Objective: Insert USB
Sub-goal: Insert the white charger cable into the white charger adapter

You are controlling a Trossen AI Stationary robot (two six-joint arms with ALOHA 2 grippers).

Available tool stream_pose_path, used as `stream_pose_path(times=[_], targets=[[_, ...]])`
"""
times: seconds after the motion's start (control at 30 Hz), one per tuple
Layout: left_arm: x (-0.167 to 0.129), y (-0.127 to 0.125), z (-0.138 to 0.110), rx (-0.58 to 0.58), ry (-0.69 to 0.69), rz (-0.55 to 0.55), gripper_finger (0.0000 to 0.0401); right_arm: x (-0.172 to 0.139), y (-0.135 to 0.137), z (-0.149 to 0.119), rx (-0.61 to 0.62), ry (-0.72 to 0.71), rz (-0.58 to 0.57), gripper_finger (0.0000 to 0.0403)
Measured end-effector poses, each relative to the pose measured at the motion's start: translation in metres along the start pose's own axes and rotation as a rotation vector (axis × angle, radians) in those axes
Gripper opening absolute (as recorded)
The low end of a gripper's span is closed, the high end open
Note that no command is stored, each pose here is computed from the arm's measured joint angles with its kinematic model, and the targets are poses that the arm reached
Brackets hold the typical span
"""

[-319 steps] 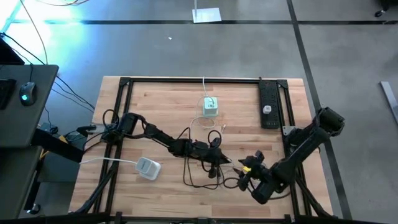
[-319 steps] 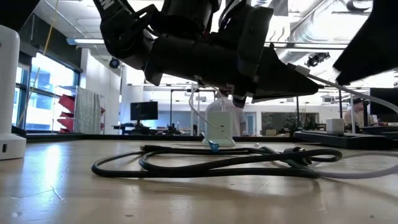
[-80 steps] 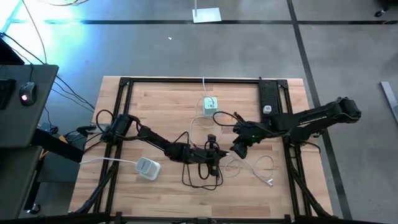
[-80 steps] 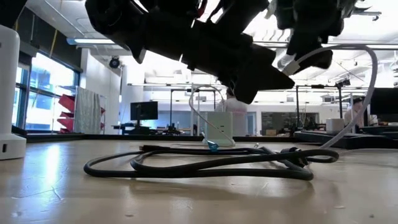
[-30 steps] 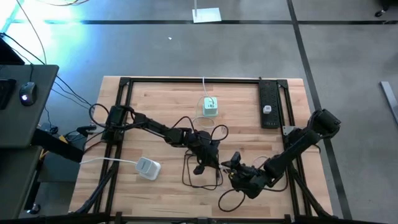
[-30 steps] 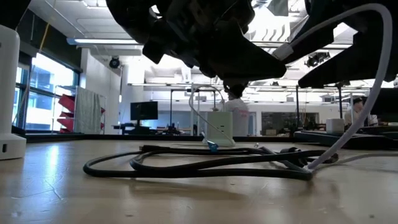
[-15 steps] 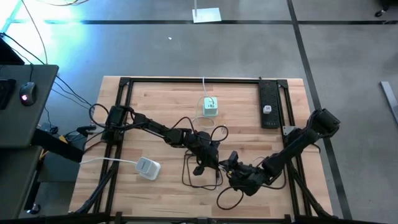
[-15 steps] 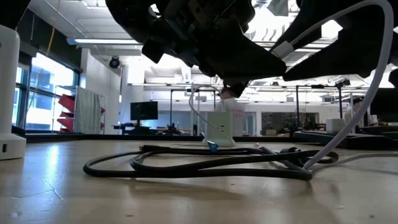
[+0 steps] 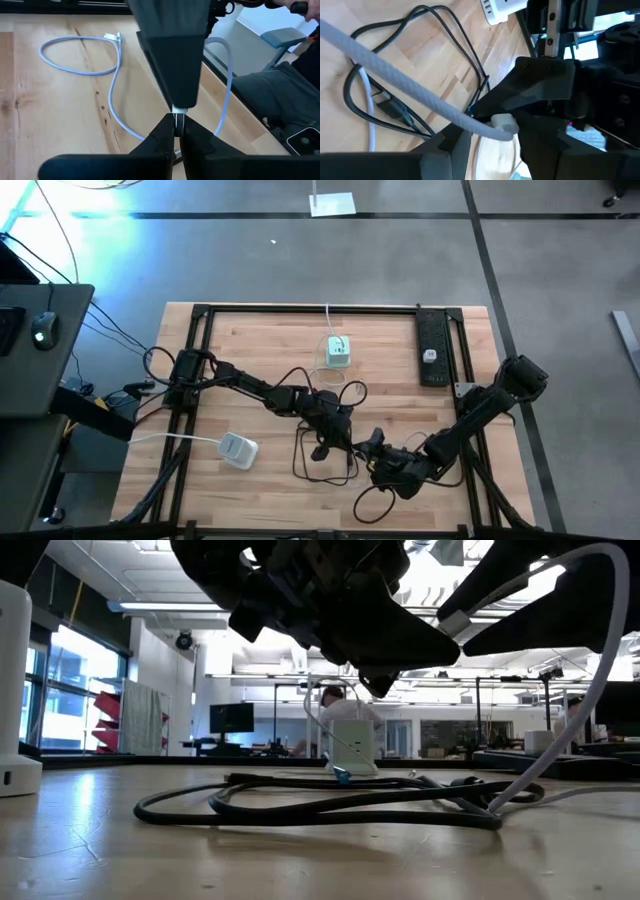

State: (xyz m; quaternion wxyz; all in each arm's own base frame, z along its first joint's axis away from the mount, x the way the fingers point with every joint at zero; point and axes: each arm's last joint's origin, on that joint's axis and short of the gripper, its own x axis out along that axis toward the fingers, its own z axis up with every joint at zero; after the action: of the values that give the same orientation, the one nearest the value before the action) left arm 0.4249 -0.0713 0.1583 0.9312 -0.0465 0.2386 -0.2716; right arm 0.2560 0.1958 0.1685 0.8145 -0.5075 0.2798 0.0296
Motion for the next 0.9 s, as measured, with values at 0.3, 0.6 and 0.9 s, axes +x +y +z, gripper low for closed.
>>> stream_pose_path(times=[0.3, 0.6, 0.9], targets=[[0.0, 0.0, -0.0001, -0.001, 0.001, 0.0, 0.0, 0.003, -0.0024, -0.0018, 0.02, 0.01, -0.001, 0.0128], [-0.0001, 0.0004, -0.0006, -0.003, 0.004, 0.003, 0.0, 0.0069, -0.005, -0.0053, 0.052, 0.032, -0.001, 0.0128], [-0.0001, 0.0002, -0.0009, -0.003, 0.006, 0.003, 0.0, 0.0075, -0.0053, -0.0061, 0.052, 0.034, 0.004, 0.0079]])
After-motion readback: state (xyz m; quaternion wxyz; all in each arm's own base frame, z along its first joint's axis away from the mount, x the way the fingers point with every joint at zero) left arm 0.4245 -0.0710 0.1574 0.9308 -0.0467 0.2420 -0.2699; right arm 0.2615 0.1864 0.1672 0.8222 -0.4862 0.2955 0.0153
